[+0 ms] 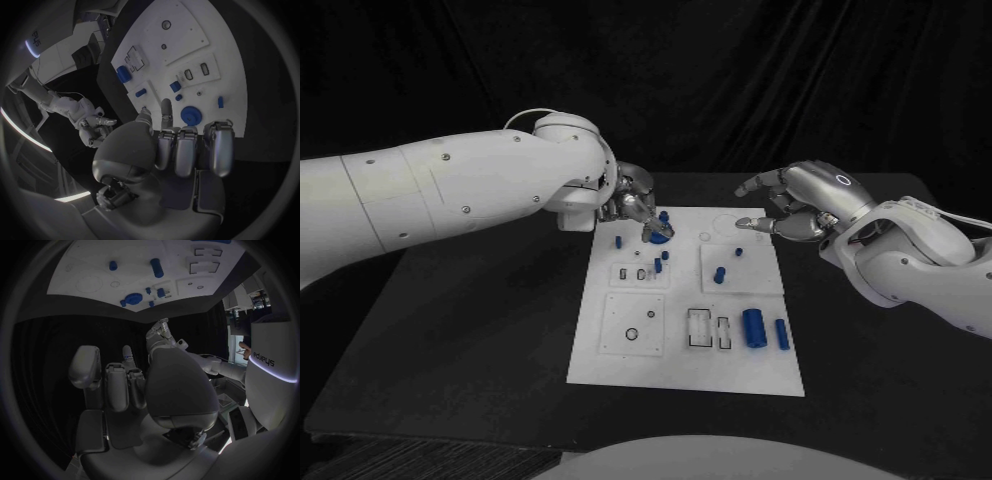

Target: Assemble the parts on the task board

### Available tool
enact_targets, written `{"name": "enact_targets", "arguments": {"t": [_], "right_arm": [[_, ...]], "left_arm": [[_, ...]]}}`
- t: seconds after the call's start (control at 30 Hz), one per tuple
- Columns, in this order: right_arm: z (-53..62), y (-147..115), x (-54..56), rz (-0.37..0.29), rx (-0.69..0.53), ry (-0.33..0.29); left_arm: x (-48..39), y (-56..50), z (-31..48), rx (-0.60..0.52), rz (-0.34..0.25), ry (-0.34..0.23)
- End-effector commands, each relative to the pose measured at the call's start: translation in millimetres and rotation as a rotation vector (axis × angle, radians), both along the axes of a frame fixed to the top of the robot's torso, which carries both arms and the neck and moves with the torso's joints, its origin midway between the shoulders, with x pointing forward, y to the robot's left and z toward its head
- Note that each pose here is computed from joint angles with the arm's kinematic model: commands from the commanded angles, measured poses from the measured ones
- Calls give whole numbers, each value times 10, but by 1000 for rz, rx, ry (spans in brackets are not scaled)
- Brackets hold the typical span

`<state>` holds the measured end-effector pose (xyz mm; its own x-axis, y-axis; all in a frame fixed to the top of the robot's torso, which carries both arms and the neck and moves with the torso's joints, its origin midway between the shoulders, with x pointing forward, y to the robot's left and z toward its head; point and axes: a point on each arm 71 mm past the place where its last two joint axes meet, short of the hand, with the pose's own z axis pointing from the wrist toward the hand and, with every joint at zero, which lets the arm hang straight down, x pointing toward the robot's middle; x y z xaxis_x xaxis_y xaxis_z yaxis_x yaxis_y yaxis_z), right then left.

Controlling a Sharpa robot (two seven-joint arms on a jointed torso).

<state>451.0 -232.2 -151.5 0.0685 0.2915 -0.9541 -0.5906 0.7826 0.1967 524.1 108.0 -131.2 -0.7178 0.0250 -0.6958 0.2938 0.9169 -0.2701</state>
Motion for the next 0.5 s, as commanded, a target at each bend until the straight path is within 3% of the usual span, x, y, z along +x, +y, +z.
{"name": "enact_targets", "arguments": {"t": [0.03,0.5], "right_arm": [[-37,1,10,-18,-15,23],[-98,-1,34,-30,-23,39]], "left_arm": [[27,4,-18,94,27,18],[56,-118,-92,126,31,31]]}}
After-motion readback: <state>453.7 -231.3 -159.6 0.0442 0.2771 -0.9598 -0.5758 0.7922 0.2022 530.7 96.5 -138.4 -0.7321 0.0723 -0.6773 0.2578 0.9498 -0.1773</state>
